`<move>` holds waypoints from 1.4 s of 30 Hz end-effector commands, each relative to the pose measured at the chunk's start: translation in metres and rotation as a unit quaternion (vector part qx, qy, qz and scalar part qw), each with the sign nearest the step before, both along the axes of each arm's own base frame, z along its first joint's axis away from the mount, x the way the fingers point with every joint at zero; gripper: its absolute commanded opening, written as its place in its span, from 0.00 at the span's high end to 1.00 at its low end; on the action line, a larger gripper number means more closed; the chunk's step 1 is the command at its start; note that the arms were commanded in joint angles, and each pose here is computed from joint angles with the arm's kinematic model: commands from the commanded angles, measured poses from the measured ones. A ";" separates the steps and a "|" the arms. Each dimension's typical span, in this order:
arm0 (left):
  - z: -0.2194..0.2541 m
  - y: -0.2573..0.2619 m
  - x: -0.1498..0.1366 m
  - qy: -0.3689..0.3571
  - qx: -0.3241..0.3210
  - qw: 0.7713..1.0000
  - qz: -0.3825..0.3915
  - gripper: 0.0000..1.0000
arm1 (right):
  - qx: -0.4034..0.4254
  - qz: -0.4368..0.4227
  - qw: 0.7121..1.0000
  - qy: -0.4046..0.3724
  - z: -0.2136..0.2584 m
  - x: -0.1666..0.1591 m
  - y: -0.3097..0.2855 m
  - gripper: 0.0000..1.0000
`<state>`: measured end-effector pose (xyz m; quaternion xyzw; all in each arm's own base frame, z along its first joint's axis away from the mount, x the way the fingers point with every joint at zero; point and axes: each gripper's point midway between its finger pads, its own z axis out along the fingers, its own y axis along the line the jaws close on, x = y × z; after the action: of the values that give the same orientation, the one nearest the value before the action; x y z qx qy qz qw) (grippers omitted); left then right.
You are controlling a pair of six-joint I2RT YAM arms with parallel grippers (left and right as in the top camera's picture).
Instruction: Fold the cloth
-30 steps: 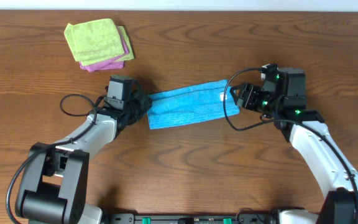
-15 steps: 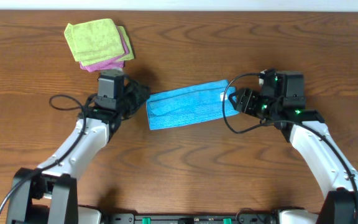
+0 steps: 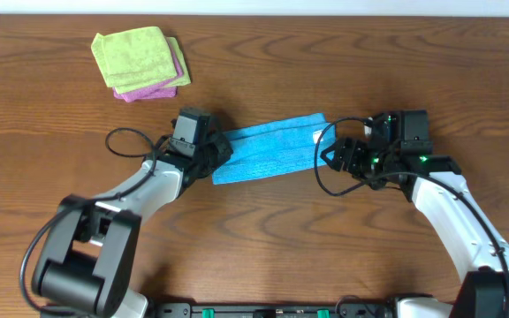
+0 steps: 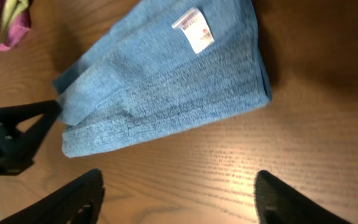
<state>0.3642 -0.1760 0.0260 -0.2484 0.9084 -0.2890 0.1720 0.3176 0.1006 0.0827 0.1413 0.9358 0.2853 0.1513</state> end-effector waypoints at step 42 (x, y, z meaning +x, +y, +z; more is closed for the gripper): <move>-0.040 0.011 -0.004 0.042 0.040 0.998 0.019 0.94 | -0.017 -0.020 0.999 -0.027 -0.069 0.058 0.020 0.99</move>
<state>0.3617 -0.1728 0.0008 -0.2569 0.9160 -0.2672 0.1532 0.3725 0.1183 0.0143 0.1655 0.9303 0.2771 0.1741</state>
